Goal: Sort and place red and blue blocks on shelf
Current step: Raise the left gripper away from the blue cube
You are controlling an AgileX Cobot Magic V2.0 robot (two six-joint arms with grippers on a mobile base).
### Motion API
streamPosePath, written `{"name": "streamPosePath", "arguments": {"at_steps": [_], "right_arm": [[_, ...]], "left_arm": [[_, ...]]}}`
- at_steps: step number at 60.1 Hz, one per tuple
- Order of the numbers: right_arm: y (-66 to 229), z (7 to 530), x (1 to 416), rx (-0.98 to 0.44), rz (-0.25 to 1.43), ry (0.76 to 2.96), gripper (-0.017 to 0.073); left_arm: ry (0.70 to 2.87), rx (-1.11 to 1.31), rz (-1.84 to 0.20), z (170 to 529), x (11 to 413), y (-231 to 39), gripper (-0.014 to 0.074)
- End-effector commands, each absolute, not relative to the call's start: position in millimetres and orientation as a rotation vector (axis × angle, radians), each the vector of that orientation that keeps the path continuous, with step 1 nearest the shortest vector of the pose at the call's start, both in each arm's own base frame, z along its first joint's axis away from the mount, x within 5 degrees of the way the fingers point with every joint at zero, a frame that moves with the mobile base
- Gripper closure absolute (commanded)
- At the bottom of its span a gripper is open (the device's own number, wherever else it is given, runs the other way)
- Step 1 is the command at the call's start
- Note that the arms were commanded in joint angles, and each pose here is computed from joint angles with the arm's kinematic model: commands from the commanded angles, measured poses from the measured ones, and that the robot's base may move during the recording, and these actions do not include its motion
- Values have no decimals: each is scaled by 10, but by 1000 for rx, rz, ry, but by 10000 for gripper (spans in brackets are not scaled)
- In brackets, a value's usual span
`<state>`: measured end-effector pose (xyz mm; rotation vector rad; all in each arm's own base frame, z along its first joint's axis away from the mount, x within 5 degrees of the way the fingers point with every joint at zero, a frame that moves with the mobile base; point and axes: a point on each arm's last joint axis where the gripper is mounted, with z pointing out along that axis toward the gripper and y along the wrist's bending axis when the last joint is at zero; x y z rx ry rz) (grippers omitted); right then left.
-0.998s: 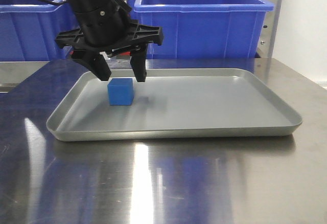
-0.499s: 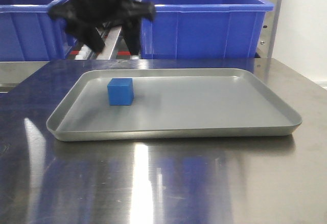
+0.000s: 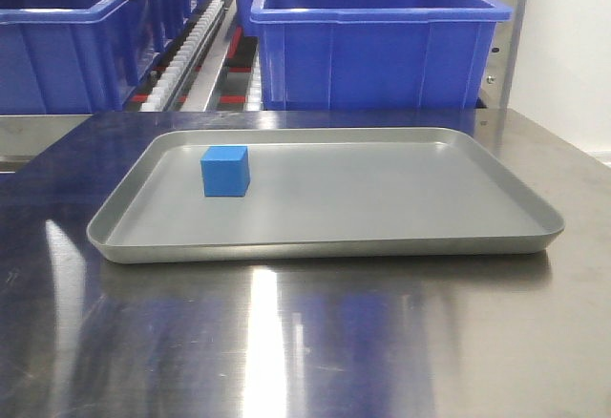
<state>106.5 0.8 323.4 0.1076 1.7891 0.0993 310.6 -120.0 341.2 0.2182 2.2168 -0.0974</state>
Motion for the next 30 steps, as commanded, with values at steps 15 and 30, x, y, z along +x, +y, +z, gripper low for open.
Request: {"name": "streamPosePath", "arguments": {"at_steps": [15, 30], "right_arm": [[-3, 3404, 1070, 99, 86, 1671, 501], [-3, 3404, 1070, 99, 86, 1671, 501]], "left_arm": [[1902, 181, -175, 3527, 2260, -658, 518], [1727, 199, -96, 3261, 1590, -314, 518]]}}
